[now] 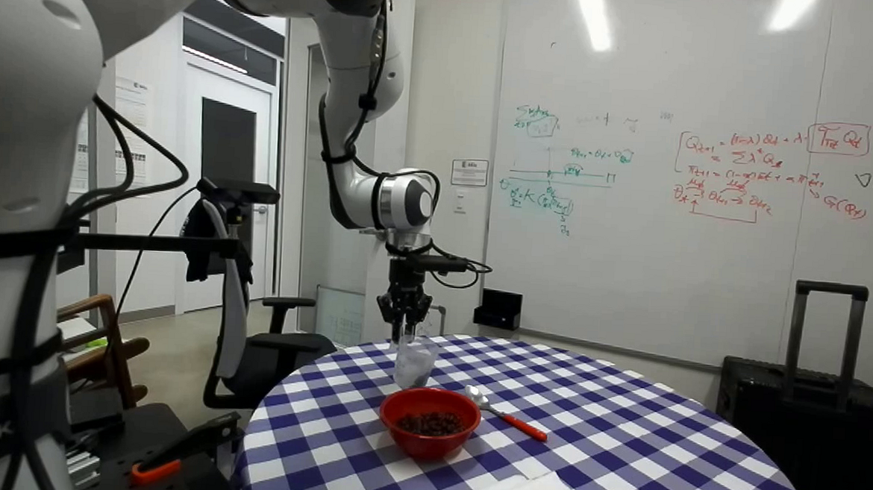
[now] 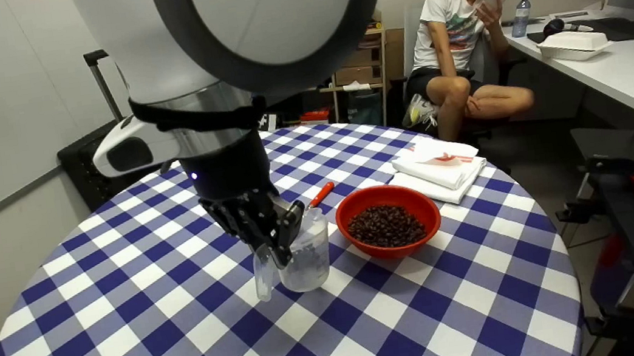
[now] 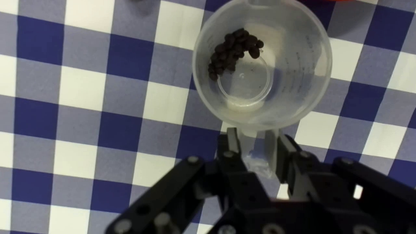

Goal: Pour some of the things in the jug into the bowl

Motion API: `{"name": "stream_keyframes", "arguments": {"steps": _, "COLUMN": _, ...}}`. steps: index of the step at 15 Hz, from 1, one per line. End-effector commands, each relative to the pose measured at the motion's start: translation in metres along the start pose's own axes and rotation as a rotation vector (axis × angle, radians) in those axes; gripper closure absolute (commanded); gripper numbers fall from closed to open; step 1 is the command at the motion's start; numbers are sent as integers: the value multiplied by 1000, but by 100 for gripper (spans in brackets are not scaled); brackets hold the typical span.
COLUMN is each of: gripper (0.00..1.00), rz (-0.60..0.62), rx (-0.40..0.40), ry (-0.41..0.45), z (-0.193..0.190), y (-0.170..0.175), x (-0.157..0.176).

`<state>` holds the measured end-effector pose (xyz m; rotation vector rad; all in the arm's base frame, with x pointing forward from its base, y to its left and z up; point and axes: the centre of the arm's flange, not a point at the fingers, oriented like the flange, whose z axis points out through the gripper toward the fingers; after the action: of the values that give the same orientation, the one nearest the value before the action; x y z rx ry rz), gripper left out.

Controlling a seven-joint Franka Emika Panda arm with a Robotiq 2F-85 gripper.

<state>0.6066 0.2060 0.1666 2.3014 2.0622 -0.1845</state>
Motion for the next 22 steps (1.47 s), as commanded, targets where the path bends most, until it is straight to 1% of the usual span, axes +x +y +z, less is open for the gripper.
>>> {"name": "stream_keyframes", "arguments": {"steps": 1, "gripper": 93, "rz": 36, "rx": -86, "ry": -42, "z": 15, "y": 8, "x": 19}}
{"name": "stream_keyframes", "arguments": {"steps": 4, "gripper": 93, "rz": 86, "rx": -189, "ry": -59, "z": 24, "y": 11, "x": 26}}
{"name": "stream_keyframes", "arguments": {"steps": 7, "gripper": 93, "rz": 105, "rx": -221, "ry": -88, "z": 32, "y": 13, "x": 30}}
{"name": "stream_keyframes", "arguments": {"steps": 9, "gripper": 93, "rz": 99, "rx": -220, "ry": -113, "z": 34, "y": 13, "x": 31}}
{"name": "stream_keyframes", "arguments": {"steps": 10, "gripper": 72, "rz": 95, "rx": -216, "ry": -122, "z": 34, "y": 14, "x": 31}}
{"name": "stream_keyframes", "arguments": {"steps": 11, "gripper": 47, "rz": 94, "rx": -216, "ry": -127, "z": 33, "y": 14, "x": 30}}
{"name": "stream_keyframes", "arguments": {"steps": 12, "gripper": 47, "rz": 94, "rx": -216, "ry": -133, "z": 32, "y": 15, "x": 29}}
{"name": "stream_keyframes", "arguments": {"steps": 13, "gripper": 43, "rz": 96, "rx": -210, "ry": -131, "z": 29, "y": 15, "x": 27}}
{"name": "stream_keyframes", "arguments": {"steps": 19, "gripper": 0, "rz": 164, "rx": -184, "ry": -93, "z": -2, "y": 21, "x": -1}}
{"name": "stream_keyframes", "arguments": {"steps": 22, "gripper": 0, "rz": 198, "rx": -150, "ry": -56, "z": -28, "y": 21, "x": -30}}
